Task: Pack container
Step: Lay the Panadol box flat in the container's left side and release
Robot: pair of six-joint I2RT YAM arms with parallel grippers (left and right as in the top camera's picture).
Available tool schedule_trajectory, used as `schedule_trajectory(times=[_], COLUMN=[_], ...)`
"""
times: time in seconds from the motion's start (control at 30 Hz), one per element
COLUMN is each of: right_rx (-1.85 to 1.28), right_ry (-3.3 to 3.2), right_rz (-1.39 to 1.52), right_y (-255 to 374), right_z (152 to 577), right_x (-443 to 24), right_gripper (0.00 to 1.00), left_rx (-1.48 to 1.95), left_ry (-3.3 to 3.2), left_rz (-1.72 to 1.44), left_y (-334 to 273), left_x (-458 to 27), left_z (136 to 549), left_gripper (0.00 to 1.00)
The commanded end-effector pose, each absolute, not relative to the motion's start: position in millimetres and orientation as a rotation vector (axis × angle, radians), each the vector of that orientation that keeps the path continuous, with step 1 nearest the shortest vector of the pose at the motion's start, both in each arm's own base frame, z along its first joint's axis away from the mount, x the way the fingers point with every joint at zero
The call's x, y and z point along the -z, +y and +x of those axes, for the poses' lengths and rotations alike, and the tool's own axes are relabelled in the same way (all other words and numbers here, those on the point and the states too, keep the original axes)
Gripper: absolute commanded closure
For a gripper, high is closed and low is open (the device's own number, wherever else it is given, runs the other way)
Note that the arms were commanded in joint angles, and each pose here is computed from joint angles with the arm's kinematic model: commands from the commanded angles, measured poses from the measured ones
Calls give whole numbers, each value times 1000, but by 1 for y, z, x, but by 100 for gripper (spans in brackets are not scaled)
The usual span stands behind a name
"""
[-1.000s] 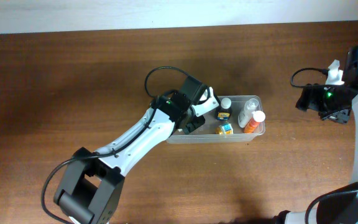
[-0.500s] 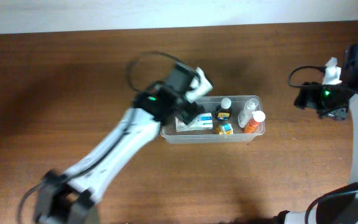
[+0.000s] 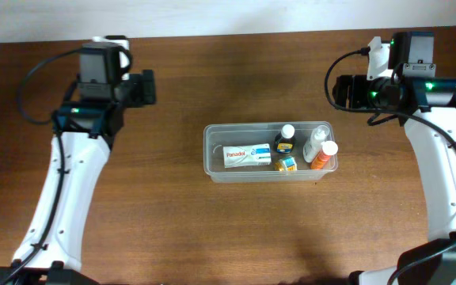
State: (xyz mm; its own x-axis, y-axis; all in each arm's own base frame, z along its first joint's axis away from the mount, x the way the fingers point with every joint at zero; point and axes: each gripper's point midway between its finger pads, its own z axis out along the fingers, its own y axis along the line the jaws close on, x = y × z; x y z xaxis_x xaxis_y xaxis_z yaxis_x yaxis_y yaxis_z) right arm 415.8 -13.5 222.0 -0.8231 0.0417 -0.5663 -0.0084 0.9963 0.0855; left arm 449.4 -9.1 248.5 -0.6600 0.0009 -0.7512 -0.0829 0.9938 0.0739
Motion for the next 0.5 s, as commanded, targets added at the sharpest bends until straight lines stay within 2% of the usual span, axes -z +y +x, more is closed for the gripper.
schedule_trajectory(times=[0.0, 0.3, 0.47], right_rx=[-115, -107, -18], right_ry=[2534, 2471, 2327], right_rz=[14, 22, 36], right_y=[-11, -9, -15], right_z=[415, 380, 338], right_x=[-224, -261, -289], right_gripper=[2, 2, 2], left_rx=[-87, -51, -32], left_ry=[2301, 2299, 2203], left_rz=[-134, -156, -148], left_y=[1, 1, 0], left_x=[-249, -273, -300], left_z=[444, 403, 363], left_gripper=[1, 1, 1])
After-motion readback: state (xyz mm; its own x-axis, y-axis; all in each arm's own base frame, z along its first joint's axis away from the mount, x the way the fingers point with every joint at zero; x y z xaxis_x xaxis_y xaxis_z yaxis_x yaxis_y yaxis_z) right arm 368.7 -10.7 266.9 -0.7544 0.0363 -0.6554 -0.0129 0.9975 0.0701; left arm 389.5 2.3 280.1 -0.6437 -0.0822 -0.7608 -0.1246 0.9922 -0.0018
